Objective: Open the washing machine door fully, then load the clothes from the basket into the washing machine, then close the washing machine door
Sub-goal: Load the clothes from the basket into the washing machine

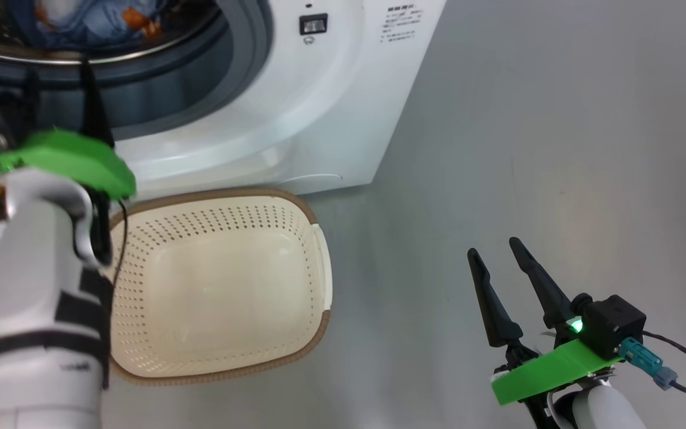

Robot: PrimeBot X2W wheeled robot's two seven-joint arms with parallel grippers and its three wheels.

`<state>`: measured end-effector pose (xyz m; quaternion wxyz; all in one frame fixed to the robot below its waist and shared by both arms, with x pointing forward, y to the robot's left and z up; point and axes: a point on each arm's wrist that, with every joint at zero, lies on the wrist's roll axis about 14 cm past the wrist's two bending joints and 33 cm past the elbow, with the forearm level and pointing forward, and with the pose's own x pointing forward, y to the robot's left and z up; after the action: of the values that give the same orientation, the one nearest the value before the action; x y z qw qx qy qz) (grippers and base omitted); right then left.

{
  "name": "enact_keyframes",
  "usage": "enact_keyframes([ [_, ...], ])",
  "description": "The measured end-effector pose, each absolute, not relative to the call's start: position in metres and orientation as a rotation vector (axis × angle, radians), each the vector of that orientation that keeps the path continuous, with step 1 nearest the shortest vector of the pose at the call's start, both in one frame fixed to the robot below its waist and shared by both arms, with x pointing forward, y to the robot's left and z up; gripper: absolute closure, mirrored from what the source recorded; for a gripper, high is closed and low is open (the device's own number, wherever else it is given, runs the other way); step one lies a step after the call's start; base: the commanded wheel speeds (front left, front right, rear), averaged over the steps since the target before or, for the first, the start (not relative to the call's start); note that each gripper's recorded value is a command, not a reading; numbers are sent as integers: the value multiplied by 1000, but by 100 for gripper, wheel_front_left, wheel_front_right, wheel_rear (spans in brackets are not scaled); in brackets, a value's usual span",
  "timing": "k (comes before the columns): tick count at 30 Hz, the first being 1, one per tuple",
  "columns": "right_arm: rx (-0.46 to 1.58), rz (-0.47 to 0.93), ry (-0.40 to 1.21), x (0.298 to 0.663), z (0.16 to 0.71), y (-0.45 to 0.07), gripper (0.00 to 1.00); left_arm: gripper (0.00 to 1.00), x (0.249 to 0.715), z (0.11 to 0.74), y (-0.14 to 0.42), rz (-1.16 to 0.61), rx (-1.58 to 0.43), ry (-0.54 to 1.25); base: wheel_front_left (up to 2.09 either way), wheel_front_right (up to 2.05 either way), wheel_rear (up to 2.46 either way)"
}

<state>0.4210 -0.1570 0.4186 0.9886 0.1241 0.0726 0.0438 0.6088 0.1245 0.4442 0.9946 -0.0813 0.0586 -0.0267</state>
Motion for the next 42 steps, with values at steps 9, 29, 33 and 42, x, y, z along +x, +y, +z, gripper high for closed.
enact_keyframes([
  [9, 254, 99, 129, 413, 428, -153, 0, 0, 542, 431, 130, -83, -162, 123, 0, 0, 0],
  [29, 226, 120, 57, 393, 460, -153, 0, 0, 424, 436, 147, -53, -191, 113, 0, 0, 0],
  [33, 223, 119, 50, 381, 464, -154, 0, 0, 406, 445, 151, -45, -194, 97, 0, 0, 0],
  [42, 214, 131, 0, 366, 482, -153, 0, 0, 364, 443, 166, 18, -225, 122, 0, 0, 0],
])
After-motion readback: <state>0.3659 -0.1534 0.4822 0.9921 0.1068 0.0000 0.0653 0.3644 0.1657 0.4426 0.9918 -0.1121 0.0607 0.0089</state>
